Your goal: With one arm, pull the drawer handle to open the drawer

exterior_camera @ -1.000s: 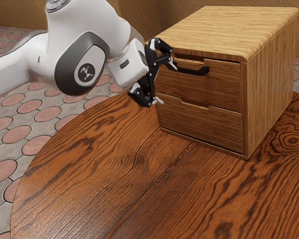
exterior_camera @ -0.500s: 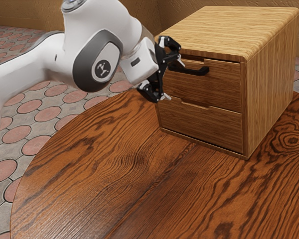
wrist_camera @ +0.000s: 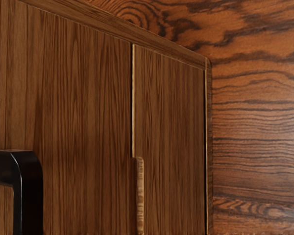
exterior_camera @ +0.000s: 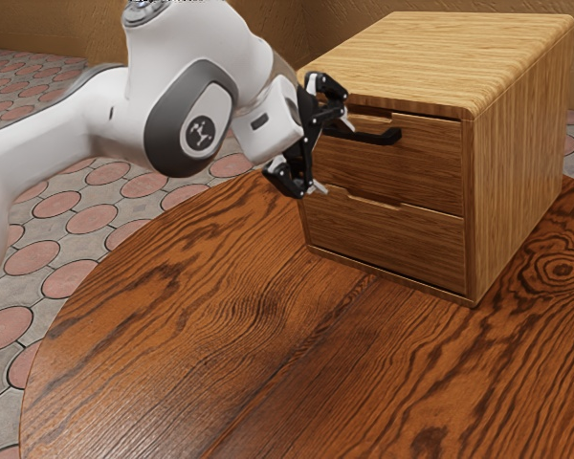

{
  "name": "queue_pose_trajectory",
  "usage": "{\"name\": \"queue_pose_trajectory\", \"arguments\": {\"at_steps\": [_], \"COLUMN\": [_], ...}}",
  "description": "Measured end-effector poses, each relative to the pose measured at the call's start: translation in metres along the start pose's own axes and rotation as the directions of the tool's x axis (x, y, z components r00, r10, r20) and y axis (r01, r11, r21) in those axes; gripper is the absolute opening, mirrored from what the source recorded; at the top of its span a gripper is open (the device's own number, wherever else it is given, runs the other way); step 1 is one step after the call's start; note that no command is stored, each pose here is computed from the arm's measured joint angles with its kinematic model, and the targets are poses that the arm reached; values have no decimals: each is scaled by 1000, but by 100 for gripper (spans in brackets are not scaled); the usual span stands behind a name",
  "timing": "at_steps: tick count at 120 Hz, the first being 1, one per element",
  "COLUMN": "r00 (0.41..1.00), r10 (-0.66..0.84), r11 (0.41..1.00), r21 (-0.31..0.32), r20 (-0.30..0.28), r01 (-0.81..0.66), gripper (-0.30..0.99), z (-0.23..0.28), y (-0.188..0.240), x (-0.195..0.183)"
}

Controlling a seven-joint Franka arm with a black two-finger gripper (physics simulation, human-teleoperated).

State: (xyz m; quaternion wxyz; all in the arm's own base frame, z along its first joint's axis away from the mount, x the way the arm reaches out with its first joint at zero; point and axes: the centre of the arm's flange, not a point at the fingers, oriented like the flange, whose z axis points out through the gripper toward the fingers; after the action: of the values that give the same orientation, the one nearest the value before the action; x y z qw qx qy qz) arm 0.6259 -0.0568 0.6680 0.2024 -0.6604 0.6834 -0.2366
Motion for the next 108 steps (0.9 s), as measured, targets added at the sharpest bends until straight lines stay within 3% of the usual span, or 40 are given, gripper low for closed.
{"name": "queue_pose_trajectory", "arguments": {"at_steps": [108], "r00": [998], "r10": [-50], "r11": [999], "r21": [7], "r20": [37], "r01": [50], "gripper": [69], "z": [3], "y": [-7], "x": [-35]}}
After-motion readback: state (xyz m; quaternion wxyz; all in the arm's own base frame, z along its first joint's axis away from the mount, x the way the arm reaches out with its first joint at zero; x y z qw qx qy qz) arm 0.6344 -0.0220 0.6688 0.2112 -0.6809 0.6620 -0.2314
